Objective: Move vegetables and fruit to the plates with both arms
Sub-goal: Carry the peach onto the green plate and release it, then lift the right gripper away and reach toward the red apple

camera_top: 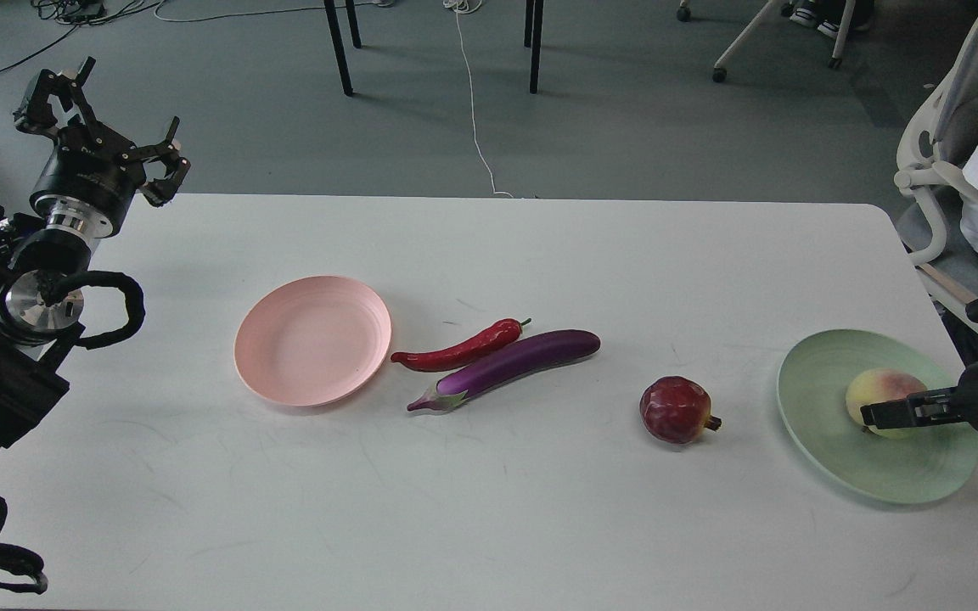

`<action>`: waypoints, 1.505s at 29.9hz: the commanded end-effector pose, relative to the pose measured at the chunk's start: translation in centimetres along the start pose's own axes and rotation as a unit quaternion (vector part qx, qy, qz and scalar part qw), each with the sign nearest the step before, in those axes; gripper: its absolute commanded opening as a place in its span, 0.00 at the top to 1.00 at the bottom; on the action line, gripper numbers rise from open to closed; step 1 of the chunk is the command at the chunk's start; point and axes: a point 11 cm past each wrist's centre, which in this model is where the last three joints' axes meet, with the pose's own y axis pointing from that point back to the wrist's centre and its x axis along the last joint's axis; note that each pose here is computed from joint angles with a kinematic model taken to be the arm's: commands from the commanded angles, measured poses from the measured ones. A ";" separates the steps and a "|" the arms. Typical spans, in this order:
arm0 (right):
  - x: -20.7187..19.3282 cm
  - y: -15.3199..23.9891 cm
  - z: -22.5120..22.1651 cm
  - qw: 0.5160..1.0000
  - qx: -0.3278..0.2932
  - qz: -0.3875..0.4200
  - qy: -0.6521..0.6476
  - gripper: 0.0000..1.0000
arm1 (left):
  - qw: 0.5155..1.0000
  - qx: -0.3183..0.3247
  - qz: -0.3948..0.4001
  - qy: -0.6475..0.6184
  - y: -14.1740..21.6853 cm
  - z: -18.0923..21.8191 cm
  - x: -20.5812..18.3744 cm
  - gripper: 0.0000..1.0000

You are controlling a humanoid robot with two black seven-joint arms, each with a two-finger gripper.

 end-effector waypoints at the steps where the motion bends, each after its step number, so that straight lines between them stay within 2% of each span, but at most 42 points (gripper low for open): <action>1: 0.0 0.3 0.2 1.000 0.003 0.005 -0.005 0.10 | 1.000 -0.001 0.001 -0.001 0.0 0.1 0.1 0.01; 3: -0.1 0.6 0.4 1.000 0.001 0.009 -0.004 0.06 | 1.000 -0.002 0.000 -0.001 0.0 0.1 0.0 0.01; 11: 0.2 2.6 0.7 0.999 0.006 0.031 -0.015 0.04 | 1.000 -0.004 0.000 -0.001 0.0 0.3 0.0 0.01; 17: 8.0 7.1 -0.1 0.988 0.016 0.151 -0.014 0.02 | 1.000 -0.002 0.004 -0.012 0.2 1.2 0.6 0.01; 22: 12.7 9.4 -1.0 0.965 0.059 0.246 -0.069 0.02 | 0.994 0.073 -0.036 -0.069 0.3 -1.9 -1.0 0.02; 29: 17.0 7.0 -4.5 0.907 0.180 0.313 -0.215 0.02 | 0.966 0.113 -0.150 -0.178 0.1 -0.4 -5.8 0.02; 33: 17.3 4.6 -5.6 0.864 0.235 0.321 -0.308 0.02 | 0.939 0.140 -0.230 -0.213 0.7 -2.2 -10.0 0.02; 38: 16.7 3.5 -5.5 0.813 0.278 0.330 -0.392 0.02 | 0.876 0.160 -0.343 -0.299 2.3 -3.6 -15.3 0.02; 40: 15.9 2.8 -5.5 0.810 0.280 0.322 -0.402 0.02 | 0.863 0.162 -0.369 -0.306 2.9 -4.1 -16.9 0.02; 43: 15.2 2.3 -6.3 0.816 0.286 0.306 -0.398 0.01 | 0.863 0.162 -0.373 -0.301 3.0 -4.3 -17.2 0.02; 45: 14.9 1.9 -8.0 0.841 0.288 0.285 -0.358 0.01 | 0.866 0.157 -0.371 -0.296 2.9 -4.3 -17.1 0.02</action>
